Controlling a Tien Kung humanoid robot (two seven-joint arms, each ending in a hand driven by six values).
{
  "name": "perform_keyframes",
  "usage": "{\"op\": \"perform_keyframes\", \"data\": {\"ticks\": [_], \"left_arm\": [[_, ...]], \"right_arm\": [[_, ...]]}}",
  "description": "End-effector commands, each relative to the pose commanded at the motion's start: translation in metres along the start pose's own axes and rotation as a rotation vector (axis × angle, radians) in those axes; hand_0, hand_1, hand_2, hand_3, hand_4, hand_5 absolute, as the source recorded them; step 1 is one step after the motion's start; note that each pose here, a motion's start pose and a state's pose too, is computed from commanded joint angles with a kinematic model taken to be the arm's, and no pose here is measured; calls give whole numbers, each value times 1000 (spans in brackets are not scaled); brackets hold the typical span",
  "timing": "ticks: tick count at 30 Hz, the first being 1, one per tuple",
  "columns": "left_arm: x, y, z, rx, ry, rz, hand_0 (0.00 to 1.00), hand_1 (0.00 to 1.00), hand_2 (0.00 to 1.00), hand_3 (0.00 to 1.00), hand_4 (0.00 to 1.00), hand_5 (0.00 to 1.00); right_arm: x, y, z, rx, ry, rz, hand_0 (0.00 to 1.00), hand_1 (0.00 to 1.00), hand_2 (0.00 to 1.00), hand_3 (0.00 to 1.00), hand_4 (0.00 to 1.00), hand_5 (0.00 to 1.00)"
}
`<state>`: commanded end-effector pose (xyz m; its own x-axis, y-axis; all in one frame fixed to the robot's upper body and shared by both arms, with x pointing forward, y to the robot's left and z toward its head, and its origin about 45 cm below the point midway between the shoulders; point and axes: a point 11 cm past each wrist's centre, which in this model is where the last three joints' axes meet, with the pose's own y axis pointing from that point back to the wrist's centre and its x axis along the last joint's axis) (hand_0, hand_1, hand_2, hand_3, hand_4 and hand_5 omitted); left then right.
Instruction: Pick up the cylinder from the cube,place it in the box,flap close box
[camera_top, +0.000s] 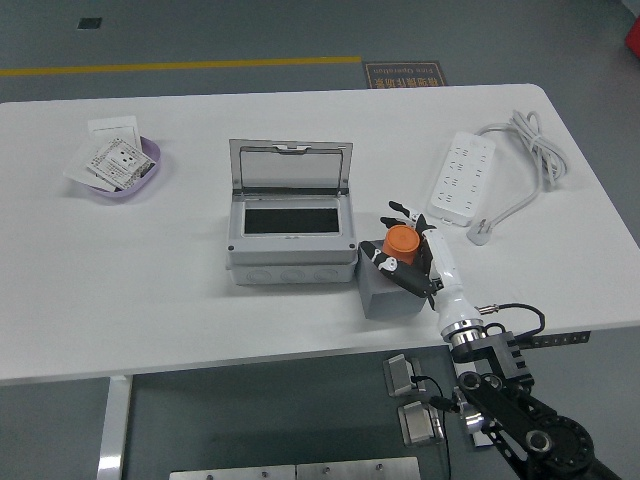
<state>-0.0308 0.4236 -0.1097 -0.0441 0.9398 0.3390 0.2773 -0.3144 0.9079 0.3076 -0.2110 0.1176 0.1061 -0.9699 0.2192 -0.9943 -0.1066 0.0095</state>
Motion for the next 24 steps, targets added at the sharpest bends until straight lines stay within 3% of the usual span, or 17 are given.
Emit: {"op": "perform_keyframes", "data": {"ticks": [3,4,9,10,15,16,21,22,24], "left_arm": [[0,0,0,-2,0,0,614,669,579,601,664,395],[0,0,1,-3,0,0,612,669,579,600,662,395],[0,0,1,-6,1,0,612,669,579,600,662,395],[0,0,1,-7,1,0,612,669,578,600,661,392],[0,0,1,-9,4,0,612,669,578,600,661,392],[0,0,1,-10,5,0,611,669,577,599,661,392],[0,0,1,-11,7,2,611,669,577,599,661,392],[1,0,2,-11,8,2,612,669,578,599,661,392],[1,0,2,-12,8,2,612,669,578,599,661,392]], "right_arm": [[-1,0,0,0,-4,-3,819,797,741,859,769,114],[-2,0,0,-1,-5,-5,801,775,705,812,473,2],[-4,1,1,-9,-20,-16,801,775,705,812,473,2],[-5,1,1,-11,-23,-19,763,719,607,626,321,2],[-7,1,2,-22,-36,-28,763,719,607,626,321,2],[-7,1,2,-24,-37,-30,769,660,576,562,88,2],[-8,1,2,-33,-35,-38,769,660,576,562,88,2],[-8,0,2,-34,-34,-39,760,640,567,502,8,2],[-8,0,2,-36,-31,-40,760,640,567,502,8,2]]}}
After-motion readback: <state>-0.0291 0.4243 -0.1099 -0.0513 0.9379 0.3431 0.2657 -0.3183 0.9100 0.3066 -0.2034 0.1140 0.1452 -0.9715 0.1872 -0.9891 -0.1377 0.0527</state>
